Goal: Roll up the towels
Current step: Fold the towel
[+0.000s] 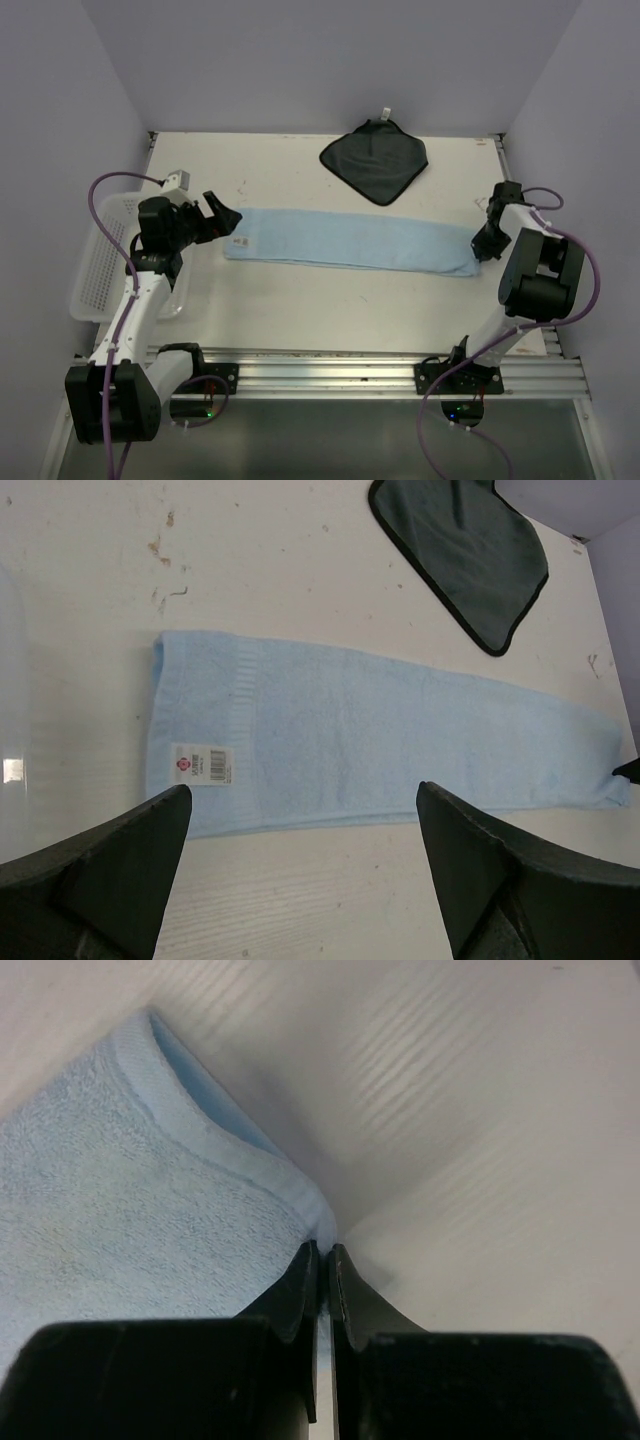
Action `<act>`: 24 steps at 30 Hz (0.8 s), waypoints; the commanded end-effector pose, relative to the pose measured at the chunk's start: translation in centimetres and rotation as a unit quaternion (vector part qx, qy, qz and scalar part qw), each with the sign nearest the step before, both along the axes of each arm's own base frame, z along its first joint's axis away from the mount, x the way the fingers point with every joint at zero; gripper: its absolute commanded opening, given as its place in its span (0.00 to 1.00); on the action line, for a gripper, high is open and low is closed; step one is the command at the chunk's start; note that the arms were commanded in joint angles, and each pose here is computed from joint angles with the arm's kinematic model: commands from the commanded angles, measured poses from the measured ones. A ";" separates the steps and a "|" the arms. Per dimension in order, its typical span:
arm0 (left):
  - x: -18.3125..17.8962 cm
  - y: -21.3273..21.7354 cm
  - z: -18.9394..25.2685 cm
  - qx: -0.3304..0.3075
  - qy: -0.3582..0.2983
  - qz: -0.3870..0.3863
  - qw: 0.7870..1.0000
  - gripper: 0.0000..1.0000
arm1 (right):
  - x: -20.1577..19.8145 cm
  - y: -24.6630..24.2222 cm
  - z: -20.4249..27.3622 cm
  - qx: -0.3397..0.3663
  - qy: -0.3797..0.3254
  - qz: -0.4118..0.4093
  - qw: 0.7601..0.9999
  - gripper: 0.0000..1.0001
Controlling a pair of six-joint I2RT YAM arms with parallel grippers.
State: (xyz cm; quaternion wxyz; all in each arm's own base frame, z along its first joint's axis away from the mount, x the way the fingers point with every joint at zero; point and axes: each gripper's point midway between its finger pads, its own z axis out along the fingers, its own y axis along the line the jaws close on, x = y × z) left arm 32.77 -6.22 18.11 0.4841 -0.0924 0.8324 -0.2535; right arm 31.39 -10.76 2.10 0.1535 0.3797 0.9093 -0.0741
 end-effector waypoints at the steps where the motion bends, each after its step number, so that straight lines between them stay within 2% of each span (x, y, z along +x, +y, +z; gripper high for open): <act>1: 0.5 -0.7 1.9 -0.004 -0.032 -0.020 0.999 0.98 | -1.6 -2.7 3.3 -0.078 0.025 -0.022 0.996 0.00; 7: 0.4 -0.9 2.2 -0.005 -0.038 -0.027 0.999 0.99 | -2.8 -4.2 7.1 -0.133 0.014 -0.036 0.990 0.00; 10: 0.3 -0.8 2.2 -0.005 -0.040 -0.025 0.999 0.99 | -2.5 -4.4 9.2 -0.143 -0.007 -0.037 0.989 0.00; 13: 0.2 -0.9 2.2 -0.004 -0.041 -0.026 0.999 0.99 | -1.0 -3.4 11.4 -0.142 -0.058 -0.010 0.988 0.00; 17: 0.2 -0.8 2.3 -0.004 -0.043 -0.026 0.999 0.99 | 1.7 0.2 13.6 -0.139 -0.112 0.071 0.981 0.00; 24: 0.1 -0.9 2.5 -0.002 -0.046 -0.029 0.999 1.00 | 4.9 7.5 14.2 -0.127 -0.120 0.177 0.968 0.00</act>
